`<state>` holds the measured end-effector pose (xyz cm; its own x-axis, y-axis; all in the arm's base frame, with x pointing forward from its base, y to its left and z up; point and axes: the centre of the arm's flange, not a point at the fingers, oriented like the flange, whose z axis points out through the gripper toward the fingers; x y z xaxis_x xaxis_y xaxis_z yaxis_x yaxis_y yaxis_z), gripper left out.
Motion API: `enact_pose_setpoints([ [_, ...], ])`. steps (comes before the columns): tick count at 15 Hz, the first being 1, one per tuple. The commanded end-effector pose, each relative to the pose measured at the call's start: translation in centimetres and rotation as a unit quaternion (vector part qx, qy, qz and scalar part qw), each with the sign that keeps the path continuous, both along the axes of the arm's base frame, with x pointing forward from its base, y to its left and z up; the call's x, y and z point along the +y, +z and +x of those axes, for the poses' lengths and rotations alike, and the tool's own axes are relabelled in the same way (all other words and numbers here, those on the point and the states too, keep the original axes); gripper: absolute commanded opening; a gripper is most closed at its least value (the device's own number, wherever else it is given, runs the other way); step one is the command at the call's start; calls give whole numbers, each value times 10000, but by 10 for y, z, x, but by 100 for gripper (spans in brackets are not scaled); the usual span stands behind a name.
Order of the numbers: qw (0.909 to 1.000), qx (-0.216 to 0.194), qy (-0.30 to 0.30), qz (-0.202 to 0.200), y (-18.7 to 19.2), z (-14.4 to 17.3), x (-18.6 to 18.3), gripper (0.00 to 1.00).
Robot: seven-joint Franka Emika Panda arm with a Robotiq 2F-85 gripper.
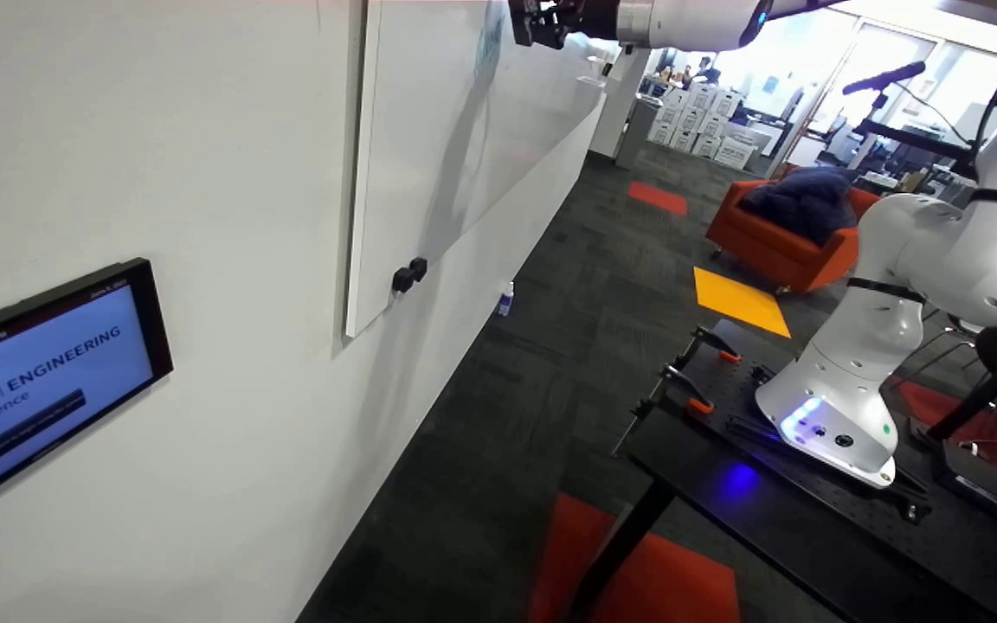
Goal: Use the duster to erase the white board
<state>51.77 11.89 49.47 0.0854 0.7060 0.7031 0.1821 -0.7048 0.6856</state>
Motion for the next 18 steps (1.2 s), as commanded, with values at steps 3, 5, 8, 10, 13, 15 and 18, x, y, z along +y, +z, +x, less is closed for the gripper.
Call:
enact_pose_setpoints([
  [3, 9982, 163, 520, 244, -14, 35, -31, 31],
  [5, 9973, 218, 646, 270, -10, 36, -24, 31],
  [8, 9972, 275, 652, 223, -12, 40, -20, 31],
  [10, 9978, 291, 565, 187, -17, 45, -24, 31],
  [13, 9985, 337, 414, 154, -26, 54, -34, 31],
  [15, 9985, 367, 369, 175, -32, 59, -39, 31],
  [18, 9977, 430, 443, 297, -39, 64, -40, 31],
])
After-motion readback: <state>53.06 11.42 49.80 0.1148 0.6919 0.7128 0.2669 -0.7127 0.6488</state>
